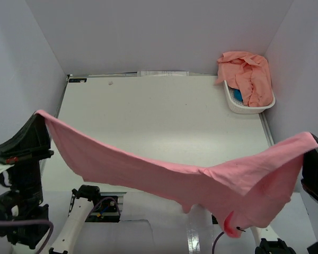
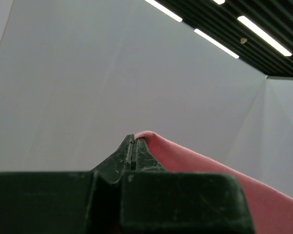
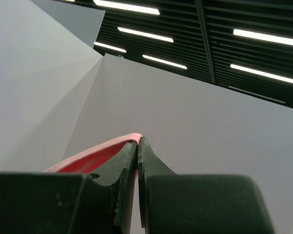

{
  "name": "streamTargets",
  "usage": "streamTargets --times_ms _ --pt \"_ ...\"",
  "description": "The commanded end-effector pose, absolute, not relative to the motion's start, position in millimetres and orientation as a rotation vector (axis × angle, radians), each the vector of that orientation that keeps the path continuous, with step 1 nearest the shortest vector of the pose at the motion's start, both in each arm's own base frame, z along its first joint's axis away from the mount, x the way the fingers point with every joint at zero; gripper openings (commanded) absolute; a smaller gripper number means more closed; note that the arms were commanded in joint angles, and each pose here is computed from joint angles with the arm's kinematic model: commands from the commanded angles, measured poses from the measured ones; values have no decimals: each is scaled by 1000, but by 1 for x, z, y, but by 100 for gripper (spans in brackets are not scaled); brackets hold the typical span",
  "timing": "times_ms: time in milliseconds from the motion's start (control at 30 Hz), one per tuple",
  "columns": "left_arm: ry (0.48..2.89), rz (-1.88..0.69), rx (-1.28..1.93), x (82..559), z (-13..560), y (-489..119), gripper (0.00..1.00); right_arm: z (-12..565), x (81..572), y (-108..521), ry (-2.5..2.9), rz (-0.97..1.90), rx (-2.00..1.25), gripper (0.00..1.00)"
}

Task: Fold and stack the t-shirts
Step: Flatten out the tshirt

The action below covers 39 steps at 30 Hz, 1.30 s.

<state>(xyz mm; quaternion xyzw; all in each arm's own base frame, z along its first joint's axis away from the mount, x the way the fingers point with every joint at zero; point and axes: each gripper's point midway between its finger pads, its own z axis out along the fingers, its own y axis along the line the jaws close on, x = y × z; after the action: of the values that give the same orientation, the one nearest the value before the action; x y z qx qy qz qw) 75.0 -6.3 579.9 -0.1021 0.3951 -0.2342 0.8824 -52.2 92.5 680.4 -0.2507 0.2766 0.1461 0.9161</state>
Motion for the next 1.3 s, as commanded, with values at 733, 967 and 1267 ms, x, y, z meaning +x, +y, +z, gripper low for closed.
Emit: streamTargets --times_ms 733,967,1267 --pt "1463 -312 -398 482 428 -46 0 590 448 117 1288 587 -320 8" --pt "1491 -361 -416 511 435 -41 0 589 439 108 1265 578 -322 8" --pt "1935 -406 -548 467 237 -60 0 345 415 109 1836 723 -109 8"
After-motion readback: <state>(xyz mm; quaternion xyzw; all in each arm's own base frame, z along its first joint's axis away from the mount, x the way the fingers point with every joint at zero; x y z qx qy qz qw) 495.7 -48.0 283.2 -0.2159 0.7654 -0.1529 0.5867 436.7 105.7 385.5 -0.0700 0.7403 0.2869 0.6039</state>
